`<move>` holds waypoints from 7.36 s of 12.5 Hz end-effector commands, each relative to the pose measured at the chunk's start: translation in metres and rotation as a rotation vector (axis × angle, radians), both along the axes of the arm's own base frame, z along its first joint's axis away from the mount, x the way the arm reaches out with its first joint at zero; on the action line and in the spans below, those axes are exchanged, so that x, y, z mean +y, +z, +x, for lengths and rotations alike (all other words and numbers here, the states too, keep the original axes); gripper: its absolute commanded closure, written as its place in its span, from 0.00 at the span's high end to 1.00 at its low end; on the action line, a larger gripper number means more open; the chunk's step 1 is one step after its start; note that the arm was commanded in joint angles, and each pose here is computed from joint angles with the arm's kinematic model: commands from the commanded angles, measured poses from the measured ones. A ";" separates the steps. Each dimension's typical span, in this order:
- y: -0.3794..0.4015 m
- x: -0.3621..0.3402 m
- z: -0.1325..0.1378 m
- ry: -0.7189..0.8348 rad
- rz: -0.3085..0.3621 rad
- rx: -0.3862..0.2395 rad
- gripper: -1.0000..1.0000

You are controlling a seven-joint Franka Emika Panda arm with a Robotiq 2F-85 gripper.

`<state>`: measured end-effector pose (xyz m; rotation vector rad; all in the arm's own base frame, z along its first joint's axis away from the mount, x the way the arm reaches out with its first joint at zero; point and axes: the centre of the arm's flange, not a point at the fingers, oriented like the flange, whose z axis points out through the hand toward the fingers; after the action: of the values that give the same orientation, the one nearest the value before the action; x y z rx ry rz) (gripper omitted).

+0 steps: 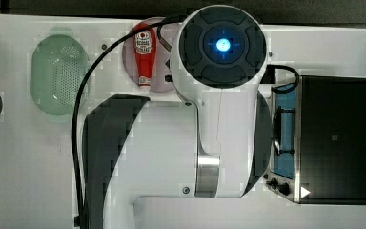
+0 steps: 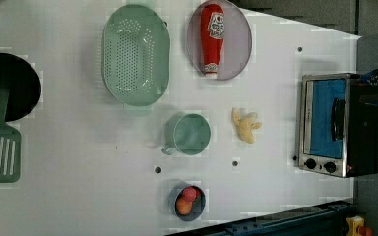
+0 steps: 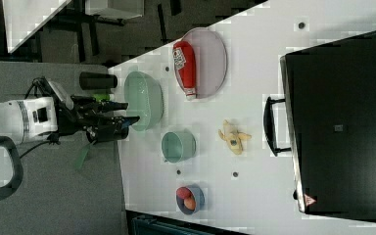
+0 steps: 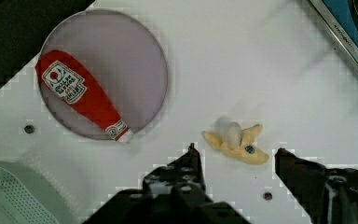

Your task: Pick Banana and place it in mug.

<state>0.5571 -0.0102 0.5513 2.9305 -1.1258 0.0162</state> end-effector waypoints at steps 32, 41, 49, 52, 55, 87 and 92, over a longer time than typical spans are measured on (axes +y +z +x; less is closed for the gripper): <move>-0.393 -0.017 -0.080 1.176 -0.007 0.033 0.32; -0.203 -0.021 -0.075 1.143 0.026 0.068 0.32; -0.135 0.089 -0.091 1.026 0.015 0.084 0.32; -0.143 0.149 -0.103 0.902 0.054 0.090 0.32; -0.160 0.191 -0.111 0.812 0.057 0.099 0.32; 0.008 -0.016 -0.079 0.270 0.000 -0.110 1.00; 0.038 -0.047 -0.088 -0.079 0.024 -0.024 1.00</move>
<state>0.4692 -0.0876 0.5774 2.9586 -1.1612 0.0376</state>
